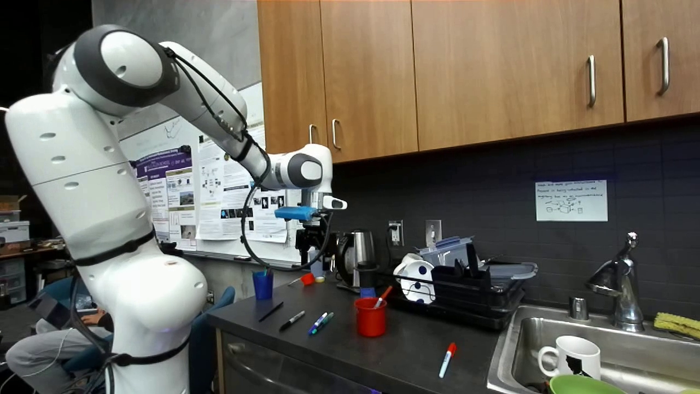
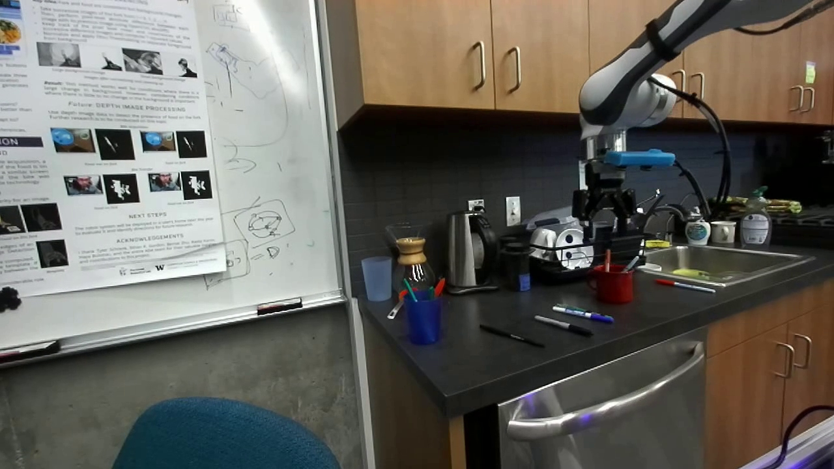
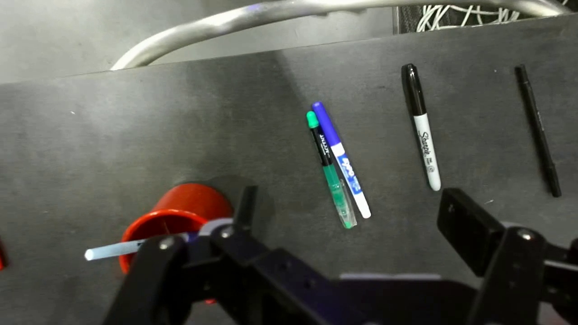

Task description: Remove the black pen from the orange cup and put it on the countertop

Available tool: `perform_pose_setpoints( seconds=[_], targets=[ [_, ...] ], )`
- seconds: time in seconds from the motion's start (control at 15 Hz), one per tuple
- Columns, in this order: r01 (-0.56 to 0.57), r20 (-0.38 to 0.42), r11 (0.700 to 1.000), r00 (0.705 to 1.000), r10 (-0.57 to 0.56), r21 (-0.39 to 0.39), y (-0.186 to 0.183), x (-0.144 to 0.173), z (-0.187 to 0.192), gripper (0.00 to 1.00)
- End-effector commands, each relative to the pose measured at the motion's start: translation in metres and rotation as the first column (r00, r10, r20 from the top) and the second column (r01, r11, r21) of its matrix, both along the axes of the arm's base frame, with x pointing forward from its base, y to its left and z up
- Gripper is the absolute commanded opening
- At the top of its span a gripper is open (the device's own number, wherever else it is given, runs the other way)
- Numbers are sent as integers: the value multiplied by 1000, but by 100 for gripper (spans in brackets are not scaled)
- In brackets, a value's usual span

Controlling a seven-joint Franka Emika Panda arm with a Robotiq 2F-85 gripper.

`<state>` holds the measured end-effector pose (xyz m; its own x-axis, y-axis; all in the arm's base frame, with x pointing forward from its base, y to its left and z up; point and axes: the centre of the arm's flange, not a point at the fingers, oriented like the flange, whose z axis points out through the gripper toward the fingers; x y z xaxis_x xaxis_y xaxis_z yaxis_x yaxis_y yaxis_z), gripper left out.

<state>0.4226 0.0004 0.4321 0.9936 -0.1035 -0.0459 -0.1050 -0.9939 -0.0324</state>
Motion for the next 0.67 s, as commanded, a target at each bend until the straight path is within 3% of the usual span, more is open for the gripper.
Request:
perform_pose_setpoints(
  seconds=[0.0,0.27,0.6],
  targets=[
    [-19,54,999,998,21,-41,-16,-28,15,100],
    [-57,57,994,996,63,-97,-30,-44,27,100],
    [-47,52,996,997,51,-79,-29,-36,25,100]
  ],
)
